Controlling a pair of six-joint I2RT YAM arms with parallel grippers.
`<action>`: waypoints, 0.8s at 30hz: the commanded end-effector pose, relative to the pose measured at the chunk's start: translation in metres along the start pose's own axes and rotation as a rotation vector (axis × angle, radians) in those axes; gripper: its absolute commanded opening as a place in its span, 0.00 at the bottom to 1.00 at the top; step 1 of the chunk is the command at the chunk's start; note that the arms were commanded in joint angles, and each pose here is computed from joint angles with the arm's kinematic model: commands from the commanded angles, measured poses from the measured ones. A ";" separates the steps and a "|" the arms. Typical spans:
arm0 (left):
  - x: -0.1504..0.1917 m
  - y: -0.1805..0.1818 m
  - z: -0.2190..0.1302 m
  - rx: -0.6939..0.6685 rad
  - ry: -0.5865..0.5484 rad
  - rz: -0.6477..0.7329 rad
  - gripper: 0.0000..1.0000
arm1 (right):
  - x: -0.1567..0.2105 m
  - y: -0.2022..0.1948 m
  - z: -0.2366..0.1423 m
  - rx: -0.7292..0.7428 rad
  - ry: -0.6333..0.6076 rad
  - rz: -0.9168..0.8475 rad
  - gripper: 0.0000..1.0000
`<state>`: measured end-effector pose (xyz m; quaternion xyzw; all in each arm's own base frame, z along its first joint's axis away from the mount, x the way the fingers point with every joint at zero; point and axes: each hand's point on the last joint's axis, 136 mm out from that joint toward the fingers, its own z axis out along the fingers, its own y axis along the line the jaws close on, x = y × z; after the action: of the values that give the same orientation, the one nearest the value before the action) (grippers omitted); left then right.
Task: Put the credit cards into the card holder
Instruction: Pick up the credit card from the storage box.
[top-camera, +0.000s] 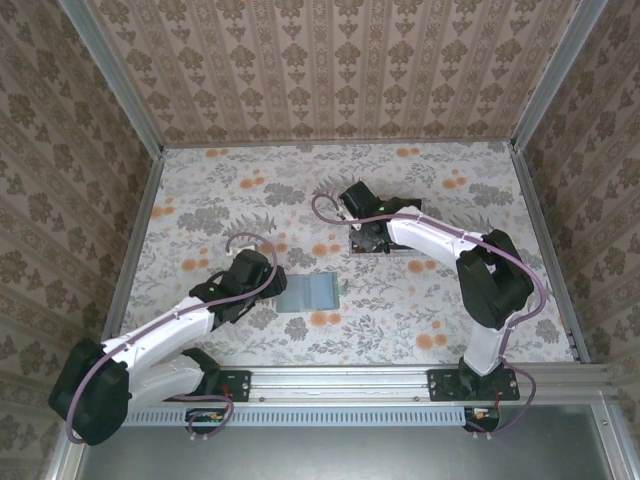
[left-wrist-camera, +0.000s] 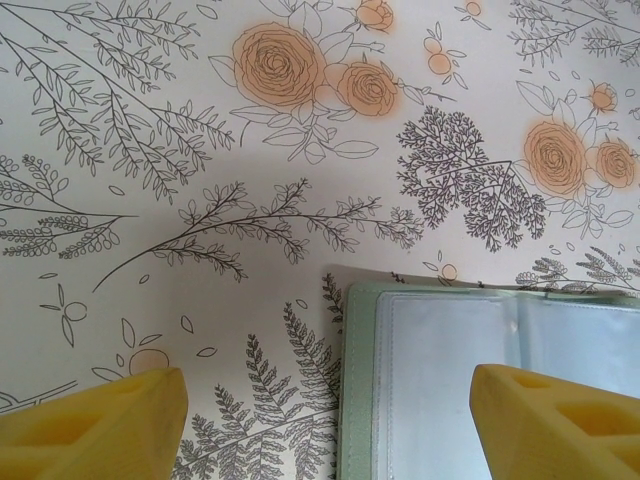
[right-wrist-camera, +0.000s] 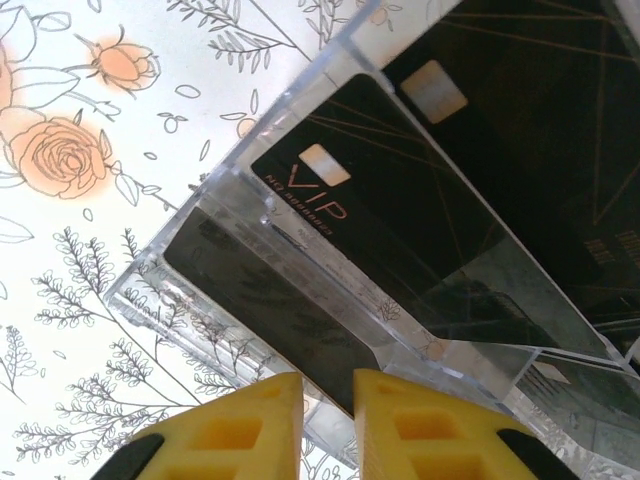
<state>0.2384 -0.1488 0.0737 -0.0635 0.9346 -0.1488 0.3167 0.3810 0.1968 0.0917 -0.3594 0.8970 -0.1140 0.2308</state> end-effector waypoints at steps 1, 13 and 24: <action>0.001 -0.004 0.001 0.015 0.006 -0.001 0.77 | 0.002 0.010 0.006 -0.016 0.030 -0.068 0.16; 0.001 -0.005 0.001 0.017 0.006 -0.002 0.77 | -0.007 0.011 -0.008 0.032 -0.021 -0.162 0.05; 0.000 -0.007 0.002 0.021 0.006 -0.002 0.77 | -0.025 -0.002 -0.043 0.099 -0.121 -0.216 0.00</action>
<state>0.2375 -0.1500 0.0705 -0.0613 0.9369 -0.1482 0.3108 0.3765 0.2174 0.1132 -0.4464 0.8435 -0.1477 0.2596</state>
